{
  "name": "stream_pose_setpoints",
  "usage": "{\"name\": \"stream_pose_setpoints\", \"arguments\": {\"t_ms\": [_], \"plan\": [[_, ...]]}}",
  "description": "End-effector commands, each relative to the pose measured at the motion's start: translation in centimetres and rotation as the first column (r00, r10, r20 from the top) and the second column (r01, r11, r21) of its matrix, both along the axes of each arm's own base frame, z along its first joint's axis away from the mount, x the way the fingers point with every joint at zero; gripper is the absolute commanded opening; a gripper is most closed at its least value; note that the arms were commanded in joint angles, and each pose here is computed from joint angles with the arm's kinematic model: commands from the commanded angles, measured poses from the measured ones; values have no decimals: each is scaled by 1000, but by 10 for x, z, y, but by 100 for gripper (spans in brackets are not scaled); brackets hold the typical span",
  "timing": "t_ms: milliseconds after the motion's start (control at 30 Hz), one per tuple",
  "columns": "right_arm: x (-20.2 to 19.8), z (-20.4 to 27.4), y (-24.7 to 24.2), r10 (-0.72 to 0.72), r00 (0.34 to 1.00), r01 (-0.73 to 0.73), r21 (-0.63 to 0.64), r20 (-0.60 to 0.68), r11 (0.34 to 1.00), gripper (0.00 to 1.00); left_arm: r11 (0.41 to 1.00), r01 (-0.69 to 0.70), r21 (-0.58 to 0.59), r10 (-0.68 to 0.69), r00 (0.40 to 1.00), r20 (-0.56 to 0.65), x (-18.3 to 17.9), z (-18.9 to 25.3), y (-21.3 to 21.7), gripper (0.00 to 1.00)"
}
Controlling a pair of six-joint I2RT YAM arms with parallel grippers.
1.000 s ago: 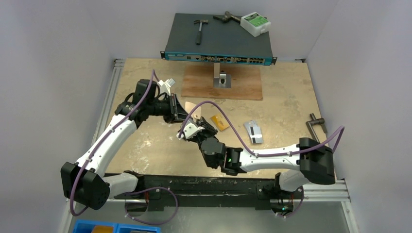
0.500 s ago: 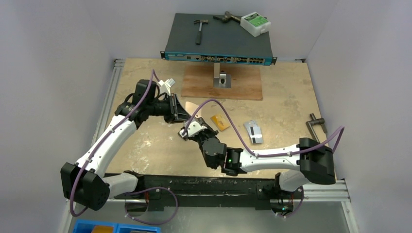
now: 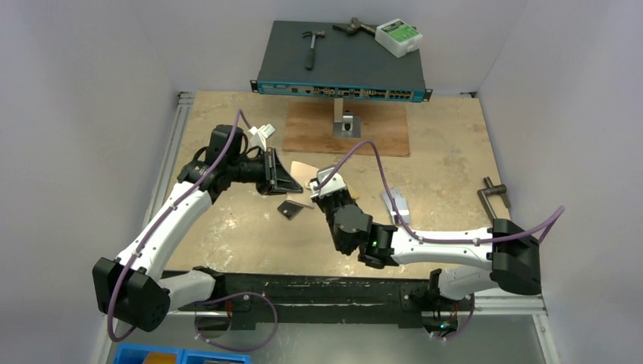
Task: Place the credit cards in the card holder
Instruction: Open the card holder.
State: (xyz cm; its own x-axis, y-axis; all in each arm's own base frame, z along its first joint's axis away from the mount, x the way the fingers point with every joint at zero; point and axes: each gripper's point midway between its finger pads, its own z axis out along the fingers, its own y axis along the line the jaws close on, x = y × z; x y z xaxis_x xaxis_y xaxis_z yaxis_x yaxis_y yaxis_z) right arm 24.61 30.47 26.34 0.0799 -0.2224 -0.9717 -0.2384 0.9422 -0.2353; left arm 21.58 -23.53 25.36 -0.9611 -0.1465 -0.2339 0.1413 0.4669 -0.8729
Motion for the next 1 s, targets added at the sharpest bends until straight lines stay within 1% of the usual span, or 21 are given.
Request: {"name": "stream_pose_setpoints", "arguments": {"t_ms": [0, 100, 133, 200, 233, 300, 433, 667, 967], "plan": [[4, 5, -13, -18, 999, 22, 114, -33, 993, 0, 999, 21, -41, -20, 1000, 21, -6, 14, -1, 0], [1, 8, -15, 12, 999, -8, 114, -35, 993, 0, 999, 18, -41, -17, 1000, 22, -5, 14, 0, 0], [0, 9, -15, 33, 999, -29, 106, -36, 994, 4, 999, 18, -40, -17, 1000, 20, -5, 14, 0, 0], [-5, 15, -13, 80, 996, -77, 88, -26, 993, 21, 999, 18, -39, -17, 1000, 19, -5, 13, 0, 0], [-7, 17, -13, 100, 995, -98, 82, -20, 992, 27, 999, 17, -37, -16, 1000, 20, -4, 14, 0, 0], [-11, 21, -12, 127, 992, -126, 64, -13, 990, 34, 999, 14, -32, -13, 1000, 19, -3, 13, 0, 0], [-19, 21, 2, 197, 980, -197, -3, -12, 980, 45, 1000, 9, -27, -8, 1000, 16, -2, 12, 0, 0], [-30, 13, 21, 266, 964, -266, -110, -22, 958, 47, 1000, 1, -19, -1, 1000, 20, 0, 11, 2, 0], [-33, 15, 24, 284, 959, -282, -171, -13, 944, 47, 1000, -4, -12, 4, 1000, 17, 3, 10, 2, 0]]}}
